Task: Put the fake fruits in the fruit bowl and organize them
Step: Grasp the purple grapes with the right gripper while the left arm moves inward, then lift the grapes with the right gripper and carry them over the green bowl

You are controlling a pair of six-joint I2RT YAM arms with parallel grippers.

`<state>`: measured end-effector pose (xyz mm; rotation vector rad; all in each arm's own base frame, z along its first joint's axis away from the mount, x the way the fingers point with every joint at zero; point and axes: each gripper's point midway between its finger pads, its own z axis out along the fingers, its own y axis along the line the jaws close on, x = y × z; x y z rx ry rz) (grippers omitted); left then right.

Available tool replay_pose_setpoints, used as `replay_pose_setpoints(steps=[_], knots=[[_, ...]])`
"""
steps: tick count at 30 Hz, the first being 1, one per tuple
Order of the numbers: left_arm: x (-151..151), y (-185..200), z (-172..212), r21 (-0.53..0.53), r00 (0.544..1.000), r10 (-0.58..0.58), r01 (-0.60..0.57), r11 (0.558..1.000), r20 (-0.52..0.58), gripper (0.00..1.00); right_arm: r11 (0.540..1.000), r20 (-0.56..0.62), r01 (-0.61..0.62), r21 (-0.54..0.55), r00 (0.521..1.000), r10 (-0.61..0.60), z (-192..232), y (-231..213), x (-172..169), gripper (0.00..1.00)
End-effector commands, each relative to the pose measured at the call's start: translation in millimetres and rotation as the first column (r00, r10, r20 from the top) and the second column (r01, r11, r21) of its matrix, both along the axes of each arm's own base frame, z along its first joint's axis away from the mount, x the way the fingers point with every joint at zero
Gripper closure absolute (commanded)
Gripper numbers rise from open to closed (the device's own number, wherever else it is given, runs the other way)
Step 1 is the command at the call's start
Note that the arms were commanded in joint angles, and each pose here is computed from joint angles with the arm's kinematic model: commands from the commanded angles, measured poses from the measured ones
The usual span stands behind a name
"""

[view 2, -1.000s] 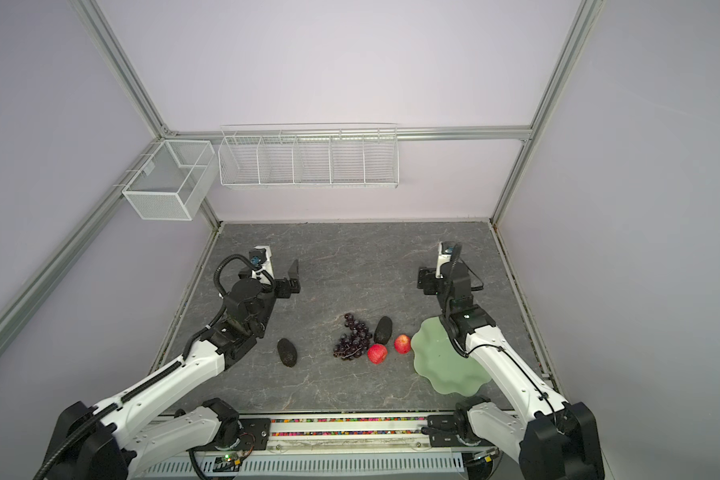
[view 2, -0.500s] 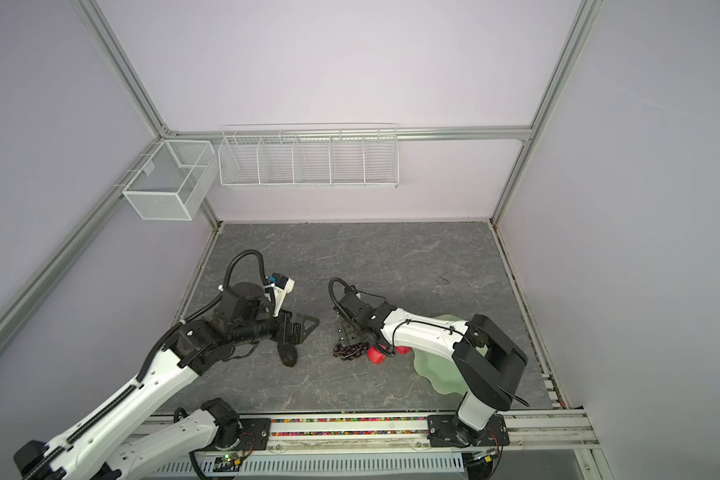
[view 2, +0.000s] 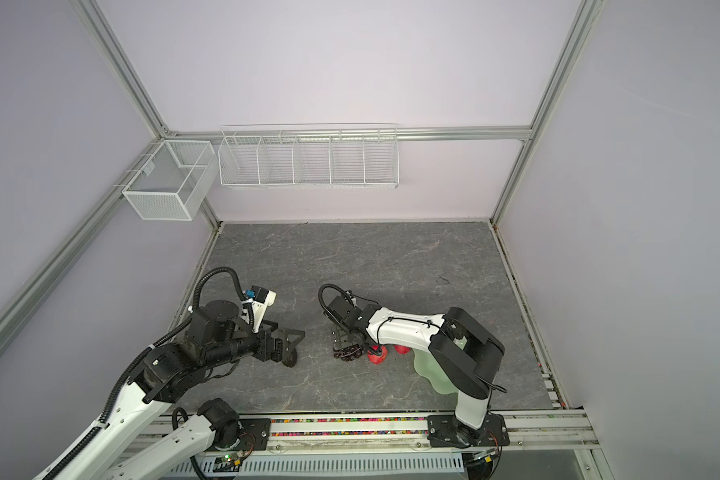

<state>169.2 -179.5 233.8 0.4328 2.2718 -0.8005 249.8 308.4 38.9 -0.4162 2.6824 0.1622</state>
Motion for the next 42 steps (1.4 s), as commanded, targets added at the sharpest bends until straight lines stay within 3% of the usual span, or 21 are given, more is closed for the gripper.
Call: replay_pose_setpoints(steps=[1,5,9,20,35,42], knots=[[-1.7,5.4,-0.8,0.008,1.0,0.017,-0.017,1.0,0.008,0.01,0.999,-0.022,0.039,-0.019,0.999,-0.04,-9.8,-4.8,-1.3,0.09],[0.7,8.6,0.3,0.017,0.999,0.033,-0.033,0.999,0.025,0.01,0.999,-0.04,0.04,-0.035,0.998,-0.041,-17.6,-2.3,-0.5,0.2],[4.2,11.2,-1.7,0.024,0.998,0.055,-0.056,0.998,0.033,0.01,0.999,-0.041,0.031,-0.017,0.999,-0.032,-19.4,5.7,4.3,0.39],[12.9,11.0,0.8,0.019,0.995,0.079,-0.08,0.997,0.068,0.01,0.996,0.012,-0.041,0.085,0.999,0.04,9.6,36.4,36.4,0.63],[26.4,8.4,-5.9,0.031,0.99,0.106,-0.109,0.994,0.091,0.01,0.973,0.193,-0.121,0.199,0.978,0.082,99.5,34.7,60.2,0.75],[31.7,-15.4,0.7,-0.028,0.993,0.024,-0.021,0.999,0.118,0.01,0.97,0.294,-0.096,0.223,0.955,0.027,155.7,2.2,55.4,0.77]])
